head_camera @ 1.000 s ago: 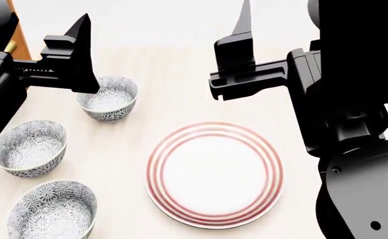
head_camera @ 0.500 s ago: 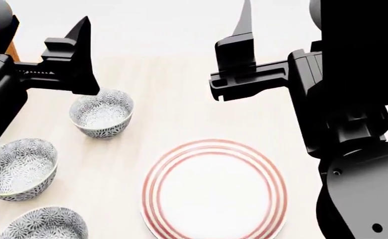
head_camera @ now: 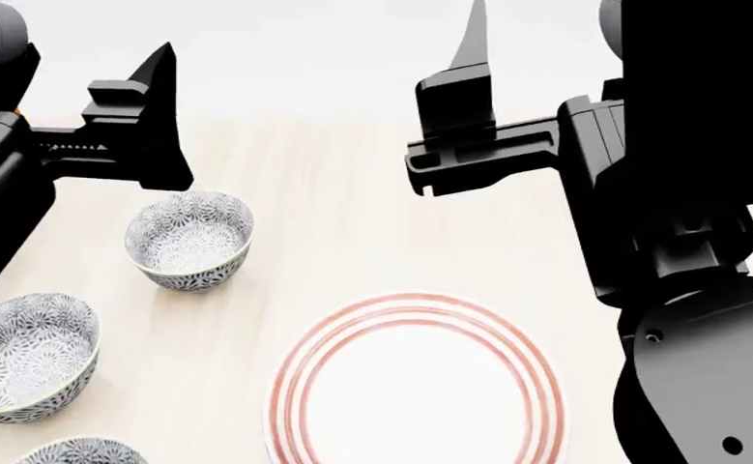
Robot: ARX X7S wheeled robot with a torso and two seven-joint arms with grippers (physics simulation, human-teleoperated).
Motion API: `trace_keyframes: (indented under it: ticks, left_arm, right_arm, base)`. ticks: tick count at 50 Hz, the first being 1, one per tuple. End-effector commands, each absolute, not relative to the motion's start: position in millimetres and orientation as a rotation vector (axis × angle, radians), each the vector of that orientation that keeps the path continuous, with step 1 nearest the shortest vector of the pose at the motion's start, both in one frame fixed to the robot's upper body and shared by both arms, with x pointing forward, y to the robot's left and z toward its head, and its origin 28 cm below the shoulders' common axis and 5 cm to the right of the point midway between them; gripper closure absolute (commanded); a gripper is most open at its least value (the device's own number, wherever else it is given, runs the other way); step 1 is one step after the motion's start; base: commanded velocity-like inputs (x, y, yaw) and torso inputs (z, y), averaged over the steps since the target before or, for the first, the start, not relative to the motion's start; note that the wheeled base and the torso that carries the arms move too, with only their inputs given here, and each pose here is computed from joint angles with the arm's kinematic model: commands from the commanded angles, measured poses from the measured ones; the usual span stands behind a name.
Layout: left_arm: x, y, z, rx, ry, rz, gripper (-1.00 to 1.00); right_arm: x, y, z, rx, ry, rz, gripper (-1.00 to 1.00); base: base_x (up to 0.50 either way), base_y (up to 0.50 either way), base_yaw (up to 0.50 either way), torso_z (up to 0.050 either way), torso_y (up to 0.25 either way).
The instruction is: Put the bowl at the front on the plate.
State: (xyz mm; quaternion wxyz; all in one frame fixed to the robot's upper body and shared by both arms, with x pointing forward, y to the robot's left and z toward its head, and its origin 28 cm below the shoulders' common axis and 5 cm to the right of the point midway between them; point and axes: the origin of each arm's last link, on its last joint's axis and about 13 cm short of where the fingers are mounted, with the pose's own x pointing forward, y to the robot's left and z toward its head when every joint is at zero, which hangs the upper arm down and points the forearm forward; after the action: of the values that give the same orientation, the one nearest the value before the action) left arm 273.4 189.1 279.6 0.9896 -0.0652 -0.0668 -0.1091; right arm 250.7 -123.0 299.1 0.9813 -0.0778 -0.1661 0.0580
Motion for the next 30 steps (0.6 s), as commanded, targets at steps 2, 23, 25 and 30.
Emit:
trace_keyframes:
  ticks: [2,23,25,30]
  left_arm:
    - [276.6,189.9,276.8,-0.167,-0.018,-0.184,-1.0]
    - [271.2,183.9,276.9,-0.132,0.2,-0.191,-1.0]
    - [270.8,183.5,274.9,-0.118,0.208,-0.192,-1.0]
    - [271.0,183.0,266.6,-0.111,0.246,-0.199,-1.0]
  right_arm:
    - [250.7,-123.3,297.9,-0.158,-0.337,0.121,-1.0]
    - [248.6,-125.7,298.0,-0.154,-0.348,0.114,-1.0]
    - [248.6,-125.8,297.5,-0.155,-0.348,0.113,-1.0]
    - [248.7,-125.8,296.6,-0.155,-0.349,0.114,-1.0]
  base:
    - [0.0,0.0,0.0,0.0,0.0]
    - [0.0,0.0,0.0,0.0,0.0]
    - [0.0,0.0,0.0,0.0,0.0]
    - [0.0,0.0,0.0,0.0,0.0]
